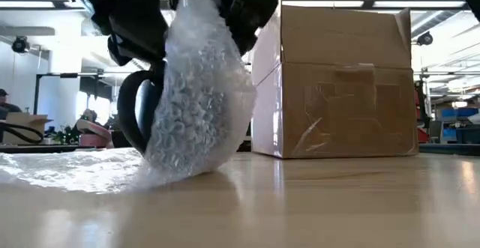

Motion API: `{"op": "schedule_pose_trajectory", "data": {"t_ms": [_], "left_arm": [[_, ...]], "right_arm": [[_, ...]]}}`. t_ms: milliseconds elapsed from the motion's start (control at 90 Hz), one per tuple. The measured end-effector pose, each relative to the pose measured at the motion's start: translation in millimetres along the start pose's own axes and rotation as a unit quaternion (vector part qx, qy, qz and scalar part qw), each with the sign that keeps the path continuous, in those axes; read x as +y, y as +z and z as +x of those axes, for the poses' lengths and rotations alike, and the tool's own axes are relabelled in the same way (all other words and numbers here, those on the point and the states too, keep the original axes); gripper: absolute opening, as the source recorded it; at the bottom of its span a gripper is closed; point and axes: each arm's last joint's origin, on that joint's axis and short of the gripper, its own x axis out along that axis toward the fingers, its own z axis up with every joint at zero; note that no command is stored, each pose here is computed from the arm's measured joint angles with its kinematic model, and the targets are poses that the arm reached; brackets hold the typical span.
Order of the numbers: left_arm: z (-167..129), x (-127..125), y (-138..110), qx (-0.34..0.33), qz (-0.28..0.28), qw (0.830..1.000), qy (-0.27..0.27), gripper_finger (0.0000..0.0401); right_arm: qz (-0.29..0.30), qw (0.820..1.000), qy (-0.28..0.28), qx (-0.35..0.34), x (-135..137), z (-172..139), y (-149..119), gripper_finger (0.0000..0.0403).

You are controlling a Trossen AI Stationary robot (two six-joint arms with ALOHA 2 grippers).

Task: Wrap mug
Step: Wrap the black mug with transparent bubble wrap

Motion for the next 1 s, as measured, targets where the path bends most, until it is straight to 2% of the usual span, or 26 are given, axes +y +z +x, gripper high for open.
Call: {"op": "schedule_pose_trajectory", "data": {"t_ms": [111,156,189,244,333,433,544,644,733,833,1000], "left_arm": [[-2.5,-0.6,2.8,-0.006,-0.004,1.000,-0.007,0.0075],[-3.1,1.2,0.9,0.009,0.001,1.000,-0.009,0.0075],[-2.4,3.4,-2.7,0.018,0.009,1.000,-0.005,0.0075],[-4.8,0.9,1.6,0.002,0.003,1.000,-0.009,0.0075],[-6.2,2.1,1.0,0.007,0.003,1.000,-0.009,0.0075],[-6.7,1.4,1.4,0.002,0.003,1.000,-0.009,0.0075],[-7.6,1.2,1.1,0.003,0.004,1.000,-0.011,0.0075],[-8.2,0.8,1.5,0.001,0.003,1.000,-0.013,0.0075],[-8.2,0.7,1.6,0.000,0.003,1.000,-0.014,0.0075],[-8.3,0.6,1.3,0.000,0.004,1.000,-0.013,0.0075],[-8.3,0.6,1.3,0.000,0.004,1.000,-0.013,0.0075]], "right_arm": [[-0.011,0.999,-0.010,0.037,-0.8,-18.6,3.4,0.0000],[-0.015,0.998,-0.037,0.051,-3.3,-25.8,4.3,0.0000],[-0.017,0.997,-0.063,0.033,-4.9,-39.0,9.4,0.0000],[-0.021,0.994,-0.099,0.032,-9.4,-53.9,9.9,0.0000],[-0.017,0.991,-0.130,0.038,-20.4,-56.1,7.8,0.0000],[-0.003,0.990,-0.131,0.061,-28.6,-40.1,1.1,0.0000],[0.004,0.990,-0.135,0.032,-34.1,-37.4,0.5,0.0000],[0.002,0.990,-0.136,0.022,-39.2,-17.0,-6.7,0.0000],[0.002,0.994,-0.107,0.001,-38.9,-2.2,-11.6,0.0000],[-0.002,0.997,-0.075,-0.022,-35.0,-1.1,-8.9,0.0000],[-0.014,0.997,-0.069,-0.021,-22.1,-2.7,-7.5,0.0000]]}}
